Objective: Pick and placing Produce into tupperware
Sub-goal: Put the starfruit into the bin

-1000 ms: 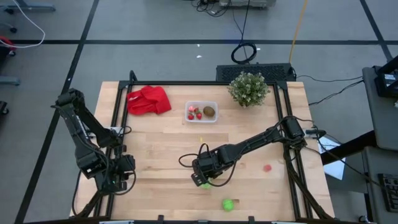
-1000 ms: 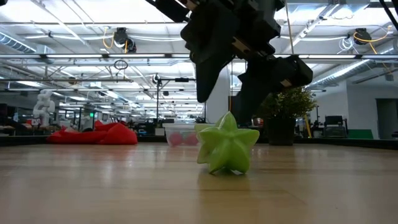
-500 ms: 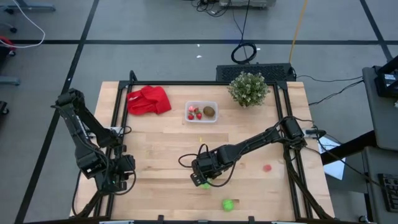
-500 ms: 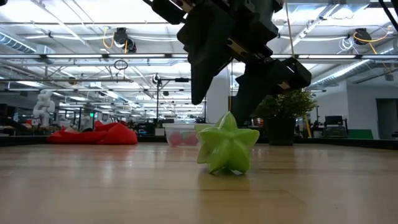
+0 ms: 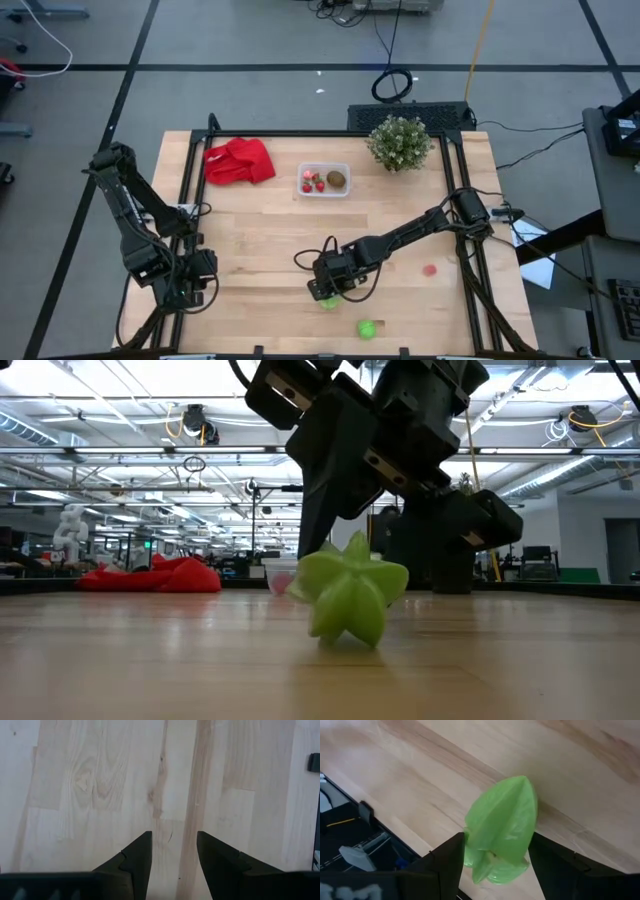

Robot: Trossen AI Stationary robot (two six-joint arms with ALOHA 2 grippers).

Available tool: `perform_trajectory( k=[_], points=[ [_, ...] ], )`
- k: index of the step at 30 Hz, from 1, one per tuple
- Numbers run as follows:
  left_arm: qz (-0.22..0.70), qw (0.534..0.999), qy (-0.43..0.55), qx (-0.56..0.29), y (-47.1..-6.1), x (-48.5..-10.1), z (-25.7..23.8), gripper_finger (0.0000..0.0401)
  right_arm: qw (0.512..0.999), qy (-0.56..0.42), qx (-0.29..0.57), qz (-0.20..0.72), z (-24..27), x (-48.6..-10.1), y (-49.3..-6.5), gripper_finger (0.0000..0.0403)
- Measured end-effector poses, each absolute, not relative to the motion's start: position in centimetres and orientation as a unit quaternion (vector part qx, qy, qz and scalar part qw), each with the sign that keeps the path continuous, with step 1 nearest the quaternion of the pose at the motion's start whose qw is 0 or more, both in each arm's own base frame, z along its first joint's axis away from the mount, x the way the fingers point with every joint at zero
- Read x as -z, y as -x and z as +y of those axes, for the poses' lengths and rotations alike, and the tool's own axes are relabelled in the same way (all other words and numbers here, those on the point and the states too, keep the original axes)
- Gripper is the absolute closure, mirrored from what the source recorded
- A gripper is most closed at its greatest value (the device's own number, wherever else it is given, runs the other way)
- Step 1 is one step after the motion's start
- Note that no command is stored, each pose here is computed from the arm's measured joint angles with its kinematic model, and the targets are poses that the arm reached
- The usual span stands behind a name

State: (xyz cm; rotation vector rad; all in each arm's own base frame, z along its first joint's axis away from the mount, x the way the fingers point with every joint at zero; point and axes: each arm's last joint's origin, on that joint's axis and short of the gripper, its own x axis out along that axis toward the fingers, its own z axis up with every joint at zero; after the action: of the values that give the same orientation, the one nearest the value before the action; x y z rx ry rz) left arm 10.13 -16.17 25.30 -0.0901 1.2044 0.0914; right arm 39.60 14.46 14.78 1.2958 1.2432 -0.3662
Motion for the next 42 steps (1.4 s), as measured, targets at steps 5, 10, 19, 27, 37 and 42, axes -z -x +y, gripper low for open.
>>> perform_trajectory(
  k=[5,10,19,27,37,42],
  points=[
    [0.568,0.821,0.043,-0.042,-10.12,-25.29,-16.19,0.0242,0.609,-0.56,0.159,0.539,14.45,-14.76,-39.58,0.0195],
    [0.568,0.821,0.043,-0.042,-10.12,-25.29,-16.19,0.0242,0.609,-0.56,0.159,0.539,14.46,-14.75,-39.58,0.0208],
    [0.568,0.821,0.043,-0.042,-10.12,-25.29,-16.19,0.0242,0.624,-0.56,0.137,0.528,14.59,-14.86,-39.95,0.0251],
    [0.568,0.821,0.043,-0.042,-10.12,-25.29,-16.19,0.0242,0.625,-0.559,0.136,0.528,14.65,-14.87,-39.93,0.0251],
    [0.568,0.821,0.043,-0.042,-10.12,-25.29,-16.19,0.0242,0.627,-0.55,0.14,0.534,14.29,-14.75,-39.86,0.0252],
    [0.568,0.821,0.043,-0.042,-10.12,-25.29,-16.19,0.0242,0.628,-0.543,0.144,0.539,13.86,-14.65,-39.83,0.0252]
  ],
)
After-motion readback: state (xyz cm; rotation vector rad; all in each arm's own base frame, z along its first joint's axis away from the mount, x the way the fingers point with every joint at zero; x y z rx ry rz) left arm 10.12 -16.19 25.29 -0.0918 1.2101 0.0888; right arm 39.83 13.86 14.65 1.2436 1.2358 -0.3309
